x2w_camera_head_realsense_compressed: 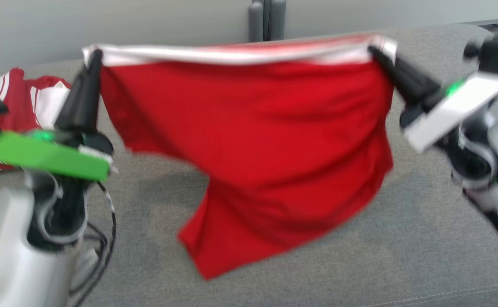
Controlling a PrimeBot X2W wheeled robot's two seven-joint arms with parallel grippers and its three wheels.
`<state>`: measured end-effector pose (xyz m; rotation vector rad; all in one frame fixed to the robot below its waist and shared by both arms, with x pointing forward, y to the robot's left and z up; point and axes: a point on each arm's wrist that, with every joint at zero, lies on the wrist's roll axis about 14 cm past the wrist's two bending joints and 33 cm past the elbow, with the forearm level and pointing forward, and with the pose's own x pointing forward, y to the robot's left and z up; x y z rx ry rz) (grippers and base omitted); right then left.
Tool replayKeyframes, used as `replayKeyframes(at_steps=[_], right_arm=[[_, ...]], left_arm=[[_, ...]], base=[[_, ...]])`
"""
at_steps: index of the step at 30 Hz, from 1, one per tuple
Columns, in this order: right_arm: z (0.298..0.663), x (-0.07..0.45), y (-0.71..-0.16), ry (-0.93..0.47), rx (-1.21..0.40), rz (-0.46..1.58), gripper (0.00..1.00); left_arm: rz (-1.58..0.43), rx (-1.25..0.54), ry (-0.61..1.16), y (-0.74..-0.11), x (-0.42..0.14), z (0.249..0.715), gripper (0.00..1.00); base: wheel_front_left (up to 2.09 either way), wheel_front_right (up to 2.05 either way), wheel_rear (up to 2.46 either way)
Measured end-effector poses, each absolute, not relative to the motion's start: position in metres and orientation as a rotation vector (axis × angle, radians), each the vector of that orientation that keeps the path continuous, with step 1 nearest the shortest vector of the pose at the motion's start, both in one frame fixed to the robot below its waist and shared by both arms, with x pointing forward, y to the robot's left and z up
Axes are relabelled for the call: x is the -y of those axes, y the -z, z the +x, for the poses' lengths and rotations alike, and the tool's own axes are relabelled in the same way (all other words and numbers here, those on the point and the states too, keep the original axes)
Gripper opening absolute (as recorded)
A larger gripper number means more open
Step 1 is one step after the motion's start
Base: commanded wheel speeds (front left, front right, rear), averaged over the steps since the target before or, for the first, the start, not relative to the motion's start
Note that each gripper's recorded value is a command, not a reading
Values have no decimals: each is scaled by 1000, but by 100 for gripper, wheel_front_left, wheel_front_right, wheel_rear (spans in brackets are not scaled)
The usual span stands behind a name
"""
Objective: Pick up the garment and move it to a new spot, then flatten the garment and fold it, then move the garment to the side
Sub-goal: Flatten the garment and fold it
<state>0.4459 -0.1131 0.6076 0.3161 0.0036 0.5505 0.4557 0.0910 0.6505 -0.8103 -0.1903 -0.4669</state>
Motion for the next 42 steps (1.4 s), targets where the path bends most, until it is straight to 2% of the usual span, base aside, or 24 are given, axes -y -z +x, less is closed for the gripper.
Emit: replayKeyframes(at_steps=[3,6,9,10,12,15,19,20,21,25,31,42], right_arm=[[483,120,-691,-511,233,210,0],[492,121,-777,-507,490,202,0],[496,116,-791,-517,532,195,0],[501,114,-783,-519,508,203,0],[514,103,-739,-535,361,211,0],[520,97,-629,-530,39,218,0],[481,103,-486,-500,-355,221,0],[459,101,-445,-494,-472,255,0],[450,97,-431,-498,-512,269,0],[433,88,-407,-500,-557,316,0],[428,93,-413,-478,-481,336,0],[383,94,-412,-495,-417,280,0]], left_arm=[[-803,336,477,-705,-100,477,0],[-784,538,560,-781,-101,471,0],[-769,590,584,-799,-103,466,0],[-763,579,582,-795,-103,467,0],[-748,491,566,-769,-99,475,0],[-752,266,510,-690,-89,485,0],[-800,-101,410,-557,-70,466,0],[-816,-224,355,-509,-69,450,0],[-818,-267,329,-491,-70,443,0],[-826,-339,277,-453,-74,430,0],[-793,-328,300,-447,-72,423,0],[-673,-442,311,-410,-73,364,0]], base=[[0,0,0],[0,0,0],[0,0,0],[0,0,0],[0,0,0],[0,0,0],[0,0,0],[0,0,0],[0,0,0],[0,0,0],[0,0,0],[0,0,0]])
